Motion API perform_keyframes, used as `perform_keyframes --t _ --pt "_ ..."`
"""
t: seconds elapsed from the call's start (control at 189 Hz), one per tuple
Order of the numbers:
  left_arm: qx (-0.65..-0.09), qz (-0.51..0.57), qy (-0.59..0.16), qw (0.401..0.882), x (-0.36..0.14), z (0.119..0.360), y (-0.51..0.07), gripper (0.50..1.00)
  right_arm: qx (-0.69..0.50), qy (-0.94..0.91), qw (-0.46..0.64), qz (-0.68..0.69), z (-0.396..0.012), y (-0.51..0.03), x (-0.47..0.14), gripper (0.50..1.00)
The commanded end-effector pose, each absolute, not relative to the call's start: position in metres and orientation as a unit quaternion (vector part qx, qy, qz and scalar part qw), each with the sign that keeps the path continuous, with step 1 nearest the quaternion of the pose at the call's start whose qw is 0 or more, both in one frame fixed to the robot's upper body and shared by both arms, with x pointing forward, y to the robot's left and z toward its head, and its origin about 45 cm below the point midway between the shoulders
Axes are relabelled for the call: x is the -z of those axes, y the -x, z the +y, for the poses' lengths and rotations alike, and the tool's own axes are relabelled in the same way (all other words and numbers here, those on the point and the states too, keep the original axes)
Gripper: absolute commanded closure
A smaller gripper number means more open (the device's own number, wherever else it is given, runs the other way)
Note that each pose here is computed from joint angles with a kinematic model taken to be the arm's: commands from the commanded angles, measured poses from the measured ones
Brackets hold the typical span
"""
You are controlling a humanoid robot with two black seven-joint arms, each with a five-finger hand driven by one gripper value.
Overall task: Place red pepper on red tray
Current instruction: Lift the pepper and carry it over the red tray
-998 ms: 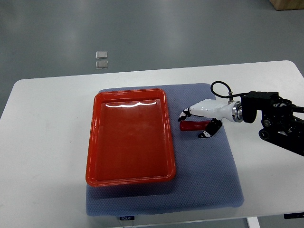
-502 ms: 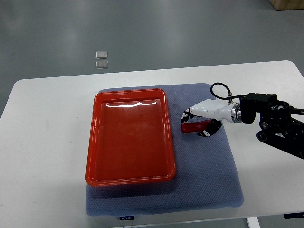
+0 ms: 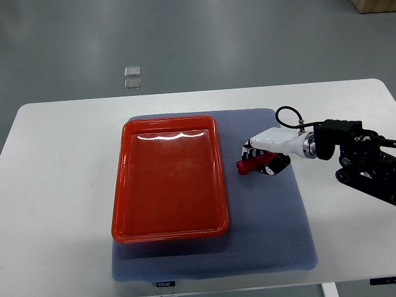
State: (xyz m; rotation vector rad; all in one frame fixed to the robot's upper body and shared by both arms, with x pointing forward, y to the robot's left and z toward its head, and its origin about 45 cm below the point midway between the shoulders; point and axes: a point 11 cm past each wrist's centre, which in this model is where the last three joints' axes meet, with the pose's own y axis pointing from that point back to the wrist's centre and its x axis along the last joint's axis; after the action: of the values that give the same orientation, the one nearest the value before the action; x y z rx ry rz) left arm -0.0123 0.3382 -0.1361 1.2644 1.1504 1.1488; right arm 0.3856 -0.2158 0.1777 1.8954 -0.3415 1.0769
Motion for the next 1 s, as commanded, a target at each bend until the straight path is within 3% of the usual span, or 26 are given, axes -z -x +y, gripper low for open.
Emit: perform_keyframes --t 0.0,0.222,0.534,0.771,0.993 --pt "-0.478 0.479 -0.527 0.515 0.136 0.338 0.012 0.5 -0.446 -0.762 0.446 -0.147 -0.215 -0.391 -0.187 0.993" --pt "-0.478 0.479 -0.526 0.515 0.136 0.338 0.012 0.5 -0.488 -0.75 0.417 -0.164 -0.194 -0.413 -0.228 1.0" --pt "-0.478 0.479 -0.527 0.515 0.136 0.338 0.012 0.5 -0.525 -0.771 0.341 -0.116 -0.102 -0.402 -0.244 1.0" --pt "-0.478 0.479 -0.526 0.515 0.136 0.338 0.012 0.5 -0.537 -0.776 0.324 -0.072 -0.041 -0.391 -0.229 1.0" --pt "-0.478 0.479 -0.527 0.515 0.136 0.338 0.012 0.5 -0.549 -0.764 0.335 -0.046 -0.023 -0.383 -0.207 0.991"
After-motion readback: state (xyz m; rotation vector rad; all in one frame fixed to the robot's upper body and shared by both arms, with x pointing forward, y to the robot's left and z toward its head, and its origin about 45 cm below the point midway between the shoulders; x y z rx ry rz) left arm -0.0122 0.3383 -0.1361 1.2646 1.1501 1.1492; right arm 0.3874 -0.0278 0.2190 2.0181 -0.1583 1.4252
